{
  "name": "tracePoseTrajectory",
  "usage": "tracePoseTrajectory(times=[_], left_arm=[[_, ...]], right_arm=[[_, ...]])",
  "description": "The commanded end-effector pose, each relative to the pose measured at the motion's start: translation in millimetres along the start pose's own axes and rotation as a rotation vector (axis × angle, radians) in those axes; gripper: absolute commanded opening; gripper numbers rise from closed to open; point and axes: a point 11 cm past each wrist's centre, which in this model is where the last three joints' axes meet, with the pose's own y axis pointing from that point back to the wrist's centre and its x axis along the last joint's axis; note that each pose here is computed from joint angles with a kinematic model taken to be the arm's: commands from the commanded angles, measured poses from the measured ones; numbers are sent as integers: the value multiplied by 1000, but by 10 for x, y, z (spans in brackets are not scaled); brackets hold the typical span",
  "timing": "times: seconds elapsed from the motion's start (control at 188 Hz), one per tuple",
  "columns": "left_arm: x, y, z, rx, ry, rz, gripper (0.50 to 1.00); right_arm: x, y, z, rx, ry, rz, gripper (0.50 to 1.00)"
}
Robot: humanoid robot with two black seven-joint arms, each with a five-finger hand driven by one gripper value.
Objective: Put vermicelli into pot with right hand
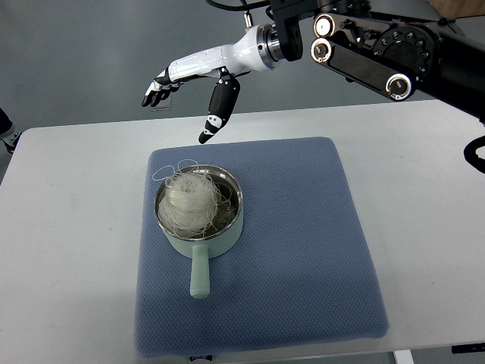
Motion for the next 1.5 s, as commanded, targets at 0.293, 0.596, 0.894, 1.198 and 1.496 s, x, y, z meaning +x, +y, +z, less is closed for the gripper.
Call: tracePoseTrajectory(times=[0.293, 0.596, 0.894, 1.198, 1.496], left_arm=[[0, 0, 0, 0, 0, 0, 1000], [0, 0, 0, 0, 0, 0, 1000], [0, 0, 0, 0, 0, 0, 1000], [0, 0, 0, 0, 0, 0, 1000], [0, 0, 0, 0, 0, 0, 1000]], right_arm=[[-67, 840, 1096, 113, -645, 406, 905], [-637, 1040, 1819, 160, -1127, 735, 913], [-1135, 1037, 2179, 146, -1444, 899, 917], [-1393, 963, 2246, 123, -1492, 894, 928], [-1409, 952, 2241, 128, -1495, 887, 928]])
